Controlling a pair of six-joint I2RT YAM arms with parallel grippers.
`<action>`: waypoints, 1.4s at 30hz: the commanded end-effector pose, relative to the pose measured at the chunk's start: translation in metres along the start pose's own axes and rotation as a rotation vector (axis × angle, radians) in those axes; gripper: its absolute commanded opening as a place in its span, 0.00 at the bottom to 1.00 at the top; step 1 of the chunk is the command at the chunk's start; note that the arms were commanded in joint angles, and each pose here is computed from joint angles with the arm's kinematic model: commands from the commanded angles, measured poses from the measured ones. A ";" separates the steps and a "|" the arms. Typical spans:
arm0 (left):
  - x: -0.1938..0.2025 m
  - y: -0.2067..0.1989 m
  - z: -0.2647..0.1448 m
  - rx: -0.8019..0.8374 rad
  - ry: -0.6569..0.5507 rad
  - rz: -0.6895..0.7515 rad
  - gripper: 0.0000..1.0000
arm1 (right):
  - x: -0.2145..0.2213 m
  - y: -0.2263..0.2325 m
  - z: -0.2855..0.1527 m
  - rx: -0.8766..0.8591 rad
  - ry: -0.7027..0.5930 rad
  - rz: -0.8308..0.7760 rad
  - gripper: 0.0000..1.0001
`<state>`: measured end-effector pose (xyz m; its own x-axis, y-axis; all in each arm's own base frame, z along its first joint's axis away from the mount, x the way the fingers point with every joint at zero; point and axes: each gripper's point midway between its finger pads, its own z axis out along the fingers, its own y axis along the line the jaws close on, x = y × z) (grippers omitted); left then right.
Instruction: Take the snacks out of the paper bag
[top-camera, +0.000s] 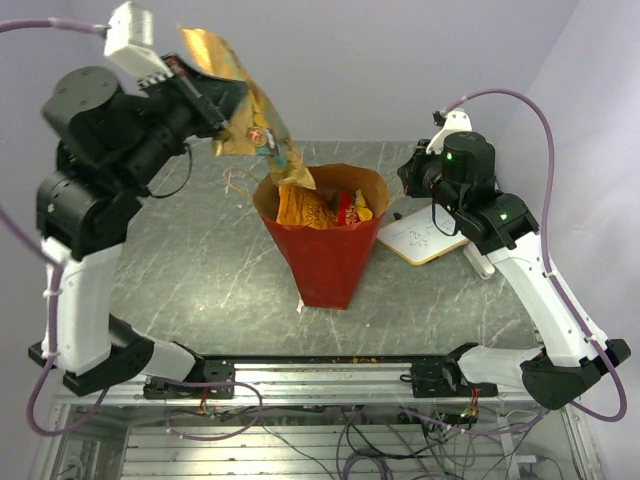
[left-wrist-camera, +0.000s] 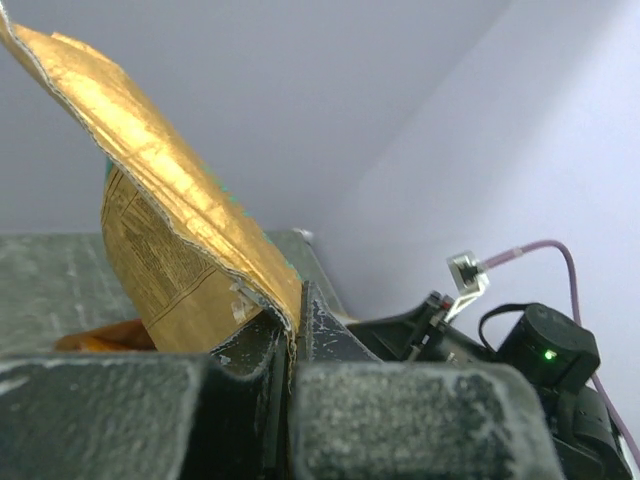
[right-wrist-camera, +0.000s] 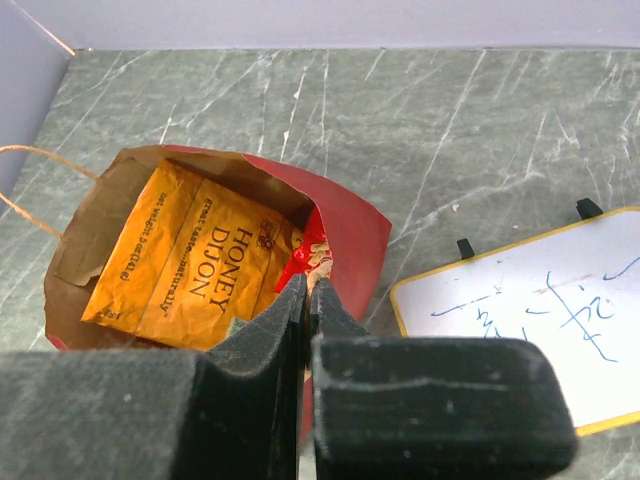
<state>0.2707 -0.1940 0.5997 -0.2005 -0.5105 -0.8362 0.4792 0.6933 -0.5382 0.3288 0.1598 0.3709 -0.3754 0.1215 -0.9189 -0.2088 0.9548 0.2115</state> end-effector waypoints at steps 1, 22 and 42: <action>-0.047 0.028 -0.044 -0.185 -0.183 0.058 0.07 | -0.036 0.001 -0.010 -0.012 -0.126 0.029 0.00; 0.025 0.194 -0.090 -1.026 -0.129 0.138 0.07 | -0.026 0.007 0.002 -0.028 -0.078 0.030 0.00; 0.082 0.411 0.030 -1.065 -0.097 -0.296 0.07 | -0.017 -0.004 0.004 0.022 -0.059 0.002 0.00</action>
<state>0.4144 0.0324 0.2791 -0.2430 -0.6613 -0.7097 -0.6703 0.6433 -0.3699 0.3342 0.1623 0.3656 -0.3879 0.1219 -0.9136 -0.2052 0.9549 0.2146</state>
